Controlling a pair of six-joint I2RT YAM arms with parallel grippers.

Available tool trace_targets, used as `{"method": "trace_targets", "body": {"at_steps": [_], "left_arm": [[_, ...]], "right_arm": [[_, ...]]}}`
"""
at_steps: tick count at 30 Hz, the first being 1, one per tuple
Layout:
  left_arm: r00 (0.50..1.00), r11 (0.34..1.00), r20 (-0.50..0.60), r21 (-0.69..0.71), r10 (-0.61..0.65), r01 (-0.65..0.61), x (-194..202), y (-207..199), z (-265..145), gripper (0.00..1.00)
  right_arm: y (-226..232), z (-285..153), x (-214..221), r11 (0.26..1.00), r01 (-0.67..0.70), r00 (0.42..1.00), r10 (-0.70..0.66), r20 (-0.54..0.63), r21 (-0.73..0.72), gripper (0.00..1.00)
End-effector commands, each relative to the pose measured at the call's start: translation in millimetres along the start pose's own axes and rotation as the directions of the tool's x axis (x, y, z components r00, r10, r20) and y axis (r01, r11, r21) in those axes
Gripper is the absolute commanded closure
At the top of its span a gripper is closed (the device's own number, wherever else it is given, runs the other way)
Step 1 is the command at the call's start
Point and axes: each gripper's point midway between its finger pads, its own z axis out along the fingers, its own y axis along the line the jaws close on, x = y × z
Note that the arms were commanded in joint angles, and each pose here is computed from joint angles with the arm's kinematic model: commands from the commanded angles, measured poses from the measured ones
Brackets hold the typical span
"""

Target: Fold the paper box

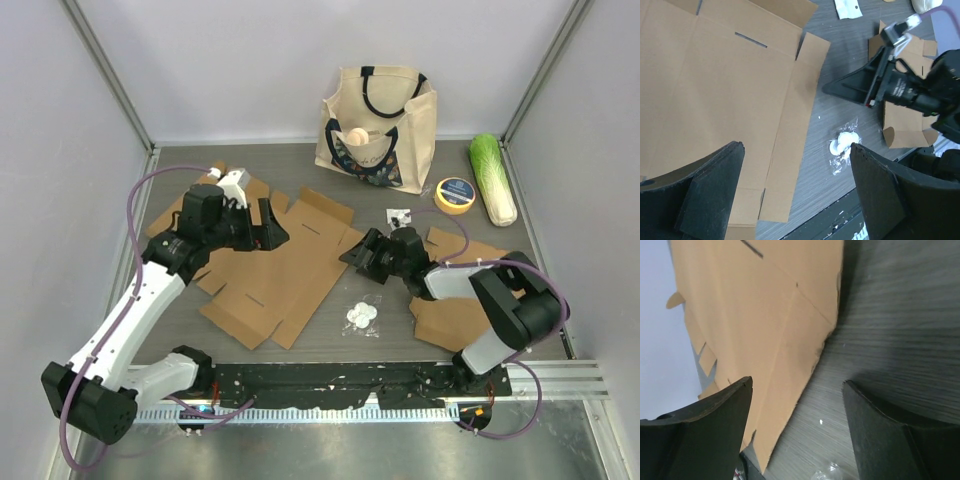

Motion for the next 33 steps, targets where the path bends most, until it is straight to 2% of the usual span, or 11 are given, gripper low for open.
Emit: {"method": "trace_targets", "body": {"at_steps": [1,8,12,16,17,20,22,23,24,29,33], "left_arm": [[0.999,0.996,0.029,0.087,0.023,-0.025,-10.5,-16.7,-0.5,0.09],[0.999,0.995,0.038,0.093,0.022,-0.026,-9.2,-16.5,-0.2,0.09],[0.998,0.994,0.065,0.108,0.021,-0.028,-13.3,-19.7,-1.9,0.09],[0.997,0.995,0.073,0.097,0.03,-0.037,-16.3,-18.2,-0.8,0.1],[0.998,0.995,0.063,0.089,0.031,-0.037,-15.3,-16.2,1.8,0.11],[0.998,0.998,0.04,0.054,0.039,-0.041,-14.9,-10.8,2.9,0.13],[0.997,0.998,0.056,0.042,0.049,-0.051,-21.6,-11.1,0.1,0.13],[0.996,0.998,0.068,0.041,0.054,-0.057,-24.7,-12.1,-2.1,0.13],[0.994,0.997,0.085,0.042,0.062,-0.066,-30.4,-14.4,-4.8,0.13],[0.979,0.994,0.178,0.021,0.098,-0.103,-60.0,-21.4,-18.9,0.13],[0.954,0.987,0.26,0.02,0.146,-0.156,-96.5,-38.9,-40.2,0.13]], "right_arm": [[24.3,10.0,6.5,0.986,-0.06,0.998,0.063,0.02,-0.155,0.23],[0.0,32.9,19.7,0.966,-0.203,0.977,0.21,0.029,-0.158,0.34],[7.6,51.8,13.8,0.957,-0.202,0.971,0.223,0.082,-0.206,0.42],[6.5,73.3,3.3,0.97,-0.151,0.977,0.175,0.12,-0.188,0.63],[8.5,75.6,0.7,0.973,-0.129,0.98,0.155,0.125,-0.189,0.74],[23.0,86.6,-3.5,0.992,0.017,0.998,-0.008,0.069,-0.125,0.88],[38.2,81.8,-9.9,0.972,0.211,0.977,-0.208,0.038,-0.105,0.95],[38.5,82.5,-12.1,0.962,0.269,0.962,-0.27,-0.033,-0.035,0.99],[36.3,79.1,-16.2,0.92,0.393,0.918,-0.393,-0.06,-0.011,0.99],[50.9,45.7,-41.8,0.808,0.588,0.799,-0.574,-0.182,0.031,0.99],[101.6,26.4,-58.8,0.721,0.687,0.699,-0.689,-0.192,-0.089,0.99]]}}
